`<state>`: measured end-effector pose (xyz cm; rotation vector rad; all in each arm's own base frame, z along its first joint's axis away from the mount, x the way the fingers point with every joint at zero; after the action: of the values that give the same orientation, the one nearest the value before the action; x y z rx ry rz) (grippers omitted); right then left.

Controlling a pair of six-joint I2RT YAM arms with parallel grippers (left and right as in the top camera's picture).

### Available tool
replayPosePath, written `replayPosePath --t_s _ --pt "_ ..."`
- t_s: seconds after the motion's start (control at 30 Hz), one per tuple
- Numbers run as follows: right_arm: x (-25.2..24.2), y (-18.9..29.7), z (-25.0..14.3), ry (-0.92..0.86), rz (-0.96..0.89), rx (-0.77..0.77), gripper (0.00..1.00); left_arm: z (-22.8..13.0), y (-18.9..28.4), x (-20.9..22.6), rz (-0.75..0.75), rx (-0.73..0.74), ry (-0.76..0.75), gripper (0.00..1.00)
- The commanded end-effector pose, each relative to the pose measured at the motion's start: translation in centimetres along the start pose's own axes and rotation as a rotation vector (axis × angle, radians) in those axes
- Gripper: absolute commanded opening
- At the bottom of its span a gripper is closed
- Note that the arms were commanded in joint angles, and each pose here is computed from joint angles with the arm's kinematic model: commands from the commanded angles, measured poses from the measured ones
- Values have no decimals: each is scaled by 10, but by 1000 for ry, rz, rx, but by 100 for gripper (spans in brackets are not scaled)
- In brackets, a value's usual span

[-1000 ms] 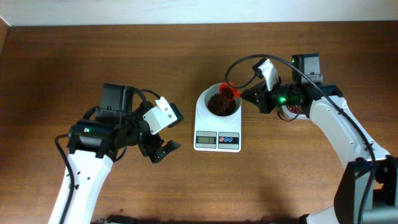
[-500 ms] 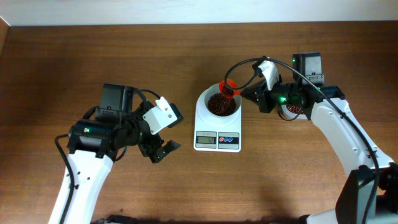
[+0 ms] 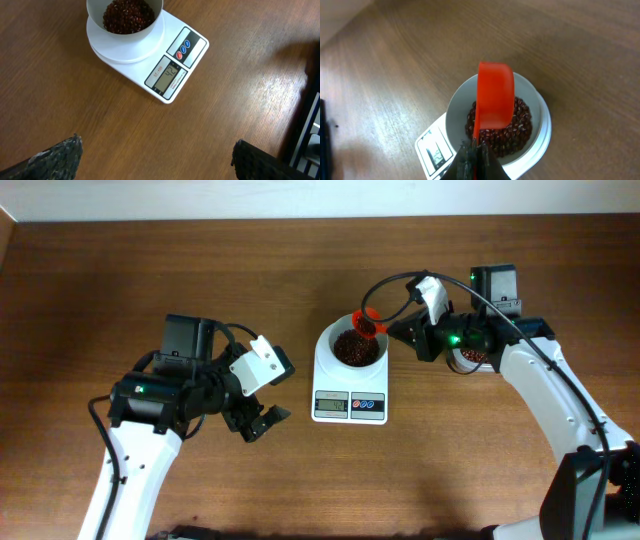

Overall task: Scoop and weigh 50g on scale
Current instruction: 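Tilt the scoop and pour beans gradually into the white bowl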

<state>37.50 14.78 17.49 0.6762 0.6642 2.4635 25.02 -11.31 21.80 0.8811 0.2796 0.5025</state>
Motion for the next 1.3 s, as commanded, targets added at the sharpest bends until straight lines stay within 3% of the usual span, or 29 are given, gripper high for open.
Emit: replayPosePath --t_s 0.0,0.13,0.2,0.37,0.43,0.6,0.67,0.73,1.03,1.1,1.2,1.27 --pt "6 4 8 24 6 -21 4 6 7 2 19 -23 -17 99" --pt "11 5 11 34 37 -37 4 6 7 2 19 -23 -17 99" --pt "-6 5 4 4 -72 10 4 6 7 2 19 -23 -17 99" --pt "-7 5 2 -7 -80 17 4 6 7 2 20 -22 -17 99" --pt "6 4 8 47 6 -18 4 6 7 2 19 -23 -17 99" --pt "-2 4 6 -6 -50 -2 4 6 7 2 19 -23 -17 99" --pt "11 4 9 76 38 -30 4 6 7 2 19 -23 -17 99" --pt "-3 5 4 1 -53 6 4 6 7 2 19 -23 -17 99" --pt "-3 5 5 9 -56 1 4 6 7 2 20 -22 -17 99" --pt "11 5 10 60 34 -34 4 6 7 2 19 -23 -17 99" --pt "-8 5 7 -4 -84 0 4 6 7 2 19 -23 -17 99" --pt "0 4 8 37 -36 -11 4 6 7 2 19 -23 -17 99"
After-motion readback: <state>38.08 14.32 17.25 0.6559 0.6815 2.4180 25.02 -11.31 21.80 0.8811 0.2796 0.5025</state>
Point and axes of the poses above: each gripper's point midway between its finger pads, its own y axis back along the fingers, its own x axis along the line the jaws close on, z = x × y, the point moved 2 cm from there along y, back along the fingers, and after that the axes turned 2 degrees about y, right-handed, at the moved point
